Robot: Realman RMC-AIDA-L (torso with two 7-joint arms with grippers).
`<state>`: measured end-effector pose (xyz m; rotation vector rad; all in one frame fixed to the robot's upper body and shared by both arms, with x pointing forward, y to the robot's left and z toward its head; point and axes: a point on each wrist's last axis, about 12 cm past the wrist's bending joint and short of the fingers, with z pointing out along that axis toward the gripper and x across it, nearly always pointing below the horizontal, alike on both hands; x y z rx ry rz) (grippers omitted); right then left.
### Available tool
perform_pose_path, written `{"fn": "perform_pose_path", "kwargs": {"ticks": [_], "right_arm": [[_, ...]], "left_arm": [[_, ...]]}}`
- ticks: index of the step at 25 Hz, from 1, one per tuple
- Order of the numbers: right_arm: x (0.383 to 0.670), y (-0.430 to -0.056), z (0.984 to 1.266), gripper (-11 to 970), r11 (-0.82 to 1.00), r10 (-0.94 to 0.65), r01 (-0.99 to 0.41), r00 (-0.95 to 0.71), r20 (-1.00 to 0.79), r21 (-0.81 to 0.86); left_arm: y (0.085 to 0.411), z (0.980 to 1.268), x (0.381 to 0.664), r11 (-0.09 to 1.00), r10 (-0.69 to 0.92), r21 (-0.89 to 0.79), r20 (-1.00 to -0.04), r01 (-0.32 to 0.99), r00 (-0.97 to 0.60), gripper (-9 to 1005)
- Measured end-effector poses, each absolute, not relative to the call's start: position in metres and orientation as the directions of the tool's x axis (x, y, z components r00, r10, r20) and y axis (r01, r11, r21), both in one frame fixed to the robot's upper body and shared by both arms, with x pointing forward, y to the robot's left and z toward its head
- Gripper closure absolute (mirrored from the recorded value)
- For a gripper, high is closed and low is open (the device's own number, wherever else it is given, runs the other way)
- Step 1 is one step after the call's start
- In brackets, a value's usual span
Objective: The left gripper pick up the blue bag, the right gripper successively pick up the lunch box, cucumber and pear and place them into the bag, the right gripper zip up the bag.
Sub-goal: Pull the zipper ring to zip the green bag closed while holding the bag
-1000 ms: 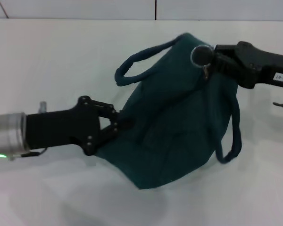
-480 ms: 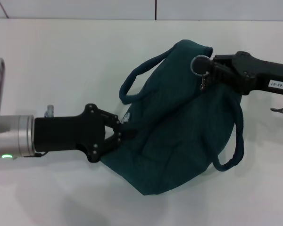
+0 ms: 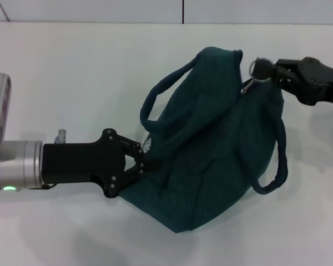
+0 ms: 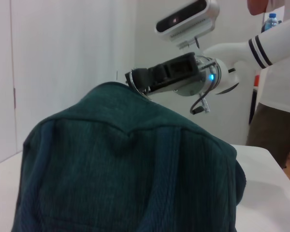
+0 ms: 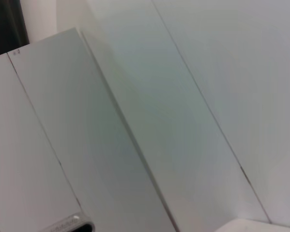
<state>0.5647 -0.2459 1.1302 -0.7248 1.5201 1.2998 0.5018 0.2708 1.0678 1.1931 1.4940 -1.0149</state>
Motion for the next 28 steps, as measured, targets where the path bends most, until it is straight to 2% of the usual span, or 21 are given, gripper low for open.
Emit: {"fn": "perform_pose_path", "kwargs": {"ticks": [9,23,28], "right_arm": [[0.568,-0.247,1.132,950,0.273,0.149,-0.895,-0.324,-0.934,0.354],[0.574,-0.257,1.123,950,0.403,0.17,-0.853,-0.286,-0.943,0.331],[0.573,-0.255,1.123,950,0.391,0.171,-0.86,-0.283,-0.944,0.329]], "left_arm": [[0.267,1.066,0.501,0.16,0.217,-0.052,-0.972,0.986,-0.086,928],[0.267,1.066,0.499,0.149,0.22,-0.057,-0.971,0.987,-0.089,929],[0.265,1.065,0.499,0.152,0.212,-0.058,-0.973,0.987,-0.09,929]]}}
